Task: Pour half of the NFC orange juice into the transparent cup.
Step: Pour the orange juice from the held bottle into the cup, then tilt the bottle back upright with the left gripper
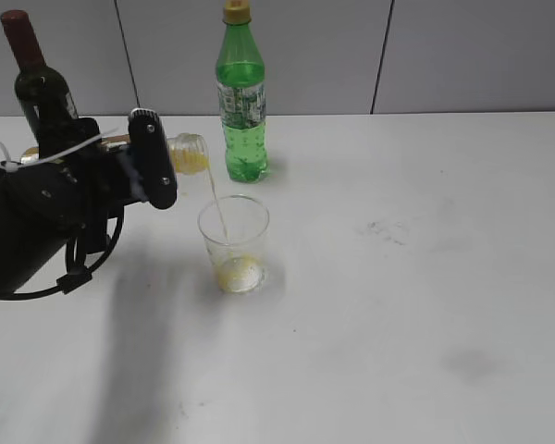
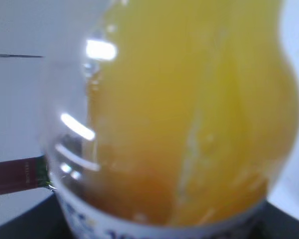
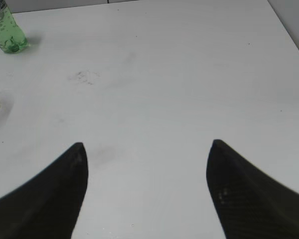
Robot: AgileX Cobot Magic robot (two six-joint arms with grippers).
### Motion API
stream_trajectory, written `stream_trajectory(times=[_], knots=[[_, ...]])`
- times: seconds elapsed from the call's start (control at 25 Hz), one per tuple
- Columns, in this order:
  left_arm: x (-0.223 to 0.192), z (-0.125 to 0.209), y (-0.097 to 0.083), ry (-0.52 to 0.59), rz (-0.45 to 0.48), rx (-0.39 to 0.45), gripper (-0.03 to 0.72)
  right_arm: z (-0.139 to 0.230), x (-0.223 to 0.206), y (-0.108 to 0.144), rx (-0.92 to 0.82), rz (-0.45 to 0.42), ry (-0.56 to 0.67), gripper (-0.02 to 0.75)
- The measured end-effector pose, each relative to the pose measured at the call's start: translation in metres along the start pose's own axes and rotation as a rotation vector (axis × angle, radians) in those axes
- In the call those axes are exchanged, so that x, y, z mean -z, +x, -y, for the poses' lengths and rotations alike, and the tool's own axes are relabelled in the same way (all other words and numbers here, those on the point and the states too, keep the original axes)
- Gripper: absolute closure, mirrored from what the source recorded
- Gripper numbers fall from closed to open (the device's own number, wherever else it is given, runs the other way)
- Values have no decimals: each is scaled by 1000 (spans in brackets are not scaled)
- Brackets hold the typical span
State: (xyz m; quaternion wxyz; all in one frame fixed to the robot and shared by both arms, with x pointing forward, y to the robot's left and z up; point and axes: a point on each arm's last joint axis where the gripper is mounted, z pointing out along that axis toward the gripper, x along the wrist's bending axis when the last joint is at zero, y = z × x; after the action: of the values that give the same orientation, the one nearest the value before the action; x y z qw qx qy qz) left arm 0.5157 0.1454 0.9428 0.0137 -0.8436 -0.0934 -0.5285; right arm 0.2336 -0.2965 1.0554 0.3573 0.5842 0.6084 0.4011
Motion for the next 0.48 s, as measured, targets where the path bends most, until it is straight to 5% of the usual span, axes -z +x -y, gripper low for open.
stream_trajectory(times=[0.48], knots=[[-1,0,1,8,-21,-82,218,0,0,0,0,0,0,168]])
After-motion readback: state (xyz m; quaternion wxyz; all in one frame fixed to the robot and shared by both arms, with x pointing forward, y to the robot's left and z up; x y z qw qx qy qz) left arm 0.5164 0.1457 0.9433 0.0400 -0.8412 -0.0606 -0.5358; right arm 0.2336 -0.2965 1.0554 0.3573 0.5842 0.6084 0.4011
